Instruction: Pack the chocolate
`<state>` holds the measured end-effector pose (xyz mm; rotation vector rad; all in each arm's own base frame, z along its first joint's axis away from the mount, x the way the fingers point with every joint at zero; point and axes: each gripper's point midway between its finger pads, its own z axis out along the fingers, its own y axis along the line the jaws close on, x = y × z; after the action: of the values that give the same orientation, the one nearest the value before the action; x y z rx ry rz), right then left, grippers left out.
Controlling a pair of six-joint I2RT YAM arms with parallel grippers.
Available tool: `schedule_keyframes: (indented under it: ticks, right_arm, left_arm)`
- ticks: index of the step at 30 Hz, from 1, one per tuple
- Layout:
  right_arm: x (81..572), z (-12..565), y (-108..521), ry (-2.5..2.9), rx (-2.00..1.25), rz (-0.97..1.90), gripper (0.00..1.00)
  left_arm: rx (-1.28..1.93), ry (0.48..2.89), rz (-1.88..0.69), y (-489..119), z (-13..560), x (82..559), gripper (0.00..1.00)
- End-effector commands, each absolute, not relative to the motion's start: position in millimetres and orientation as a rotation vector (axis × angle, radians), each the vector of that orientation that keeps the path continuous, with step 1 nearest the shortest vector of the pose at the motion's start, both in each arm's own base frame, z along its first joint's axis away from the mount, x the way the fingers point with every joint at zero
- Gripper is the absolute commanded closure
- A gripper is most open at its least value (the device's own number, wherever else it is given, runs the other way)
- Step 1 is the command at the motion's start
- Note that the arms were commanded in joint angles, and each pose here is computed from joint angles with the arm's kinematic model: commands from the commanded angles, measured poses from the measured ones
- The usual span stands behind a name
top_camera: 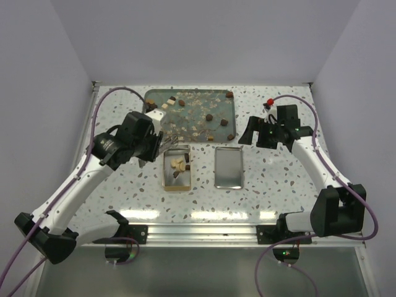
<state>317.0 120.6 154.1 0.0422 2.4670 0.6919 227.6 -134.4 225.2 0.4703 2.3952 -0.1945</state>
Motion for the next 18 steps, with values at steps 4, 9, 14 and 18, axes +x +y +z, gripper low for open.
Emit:
schedule_keyframes:
  ticks: [4,9,14,18]
  right_arm:
    - [329.4,164.3,128.2,2.467,-0.016,0.729,0.04]
    - [339.7,166.0,133.8,2.456,-0.005,0.763,0.04]
    - [352.9,166.0,135.8,2.445,0.024,0.773,0.04]
    - [360.9,159.5,139.8,2.461,0.024,0.794,0.03]
  left_arm:
    - [0.393,2.252,-0.183,-162.8,270.4,292.1,0.62]
    - [0.302,2.234,-0.183,-165.7,270.7,341.4,0.60]
    - [0.208,2.245,-0.140,-164.7,253.8,391.7,0.59]
    - [0.185,2.242,-0.081,-171.2,240.2,425.3,0.59]
